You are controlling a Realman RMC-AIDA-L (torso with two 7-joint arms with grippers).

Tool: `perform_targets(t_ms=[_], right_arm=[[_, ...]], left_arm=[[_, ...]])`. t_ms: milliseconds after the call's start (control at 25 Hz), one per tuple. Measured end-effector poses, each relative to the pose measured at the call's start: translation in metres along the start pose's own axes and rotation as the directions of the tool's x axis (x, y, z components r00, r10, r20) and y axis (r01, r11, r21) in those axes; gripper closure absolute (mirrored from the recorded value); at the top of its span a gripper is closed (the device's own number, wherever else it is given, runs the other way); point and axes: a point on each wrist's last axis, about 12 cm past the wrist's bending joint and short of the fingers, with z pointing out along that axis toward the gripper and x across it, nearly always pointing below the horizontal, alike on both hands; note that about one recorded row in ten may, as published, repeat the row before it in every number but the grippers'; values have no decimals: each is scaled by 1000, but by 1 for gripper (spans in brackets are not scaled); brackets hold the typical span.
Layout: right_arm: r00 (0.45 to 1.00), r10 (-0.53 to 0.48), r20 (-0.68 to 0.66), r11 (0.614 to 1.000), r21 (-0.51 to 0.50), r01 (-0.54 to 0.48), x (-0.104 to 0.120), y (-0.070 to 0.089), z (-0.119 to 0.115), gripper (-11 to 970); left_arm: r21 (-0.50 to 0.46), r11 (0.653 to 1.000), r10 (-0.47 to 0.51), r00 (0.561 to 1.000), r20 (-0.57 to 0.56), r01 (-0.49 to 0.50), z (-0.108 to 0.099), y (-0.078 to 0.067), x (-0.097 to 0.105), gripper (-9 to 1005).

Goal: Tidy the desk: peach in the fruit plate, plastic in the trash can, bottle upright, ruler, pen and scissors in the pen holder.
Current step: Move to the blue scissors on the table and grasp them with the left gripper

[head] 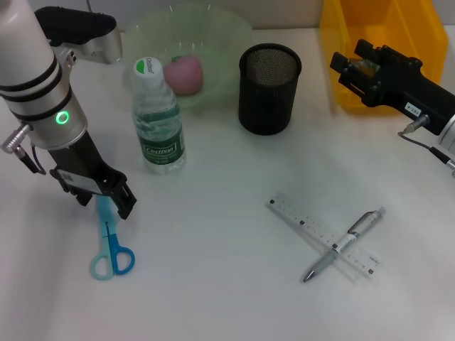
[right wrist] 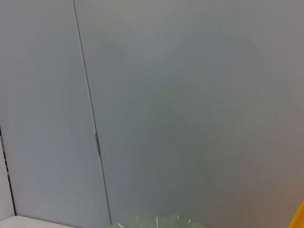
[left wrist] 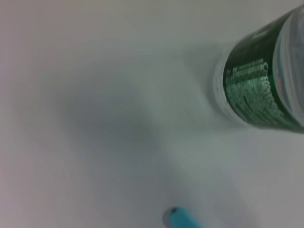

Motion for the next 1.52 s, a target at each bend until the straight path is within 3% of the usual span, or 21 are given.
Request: perform_targets(t_ms=[80,1520], right_arm=[[1000,0,0,1000,0,0,0,0,0,404],[1000,-7,-10,1000,0,7,-4,-1,9,405]], left_arm=[[-1,1000,-1,1000,5,1,0,0,-1,228],[-19,1000,-9,1000,-15,9,11,7,4,239]])
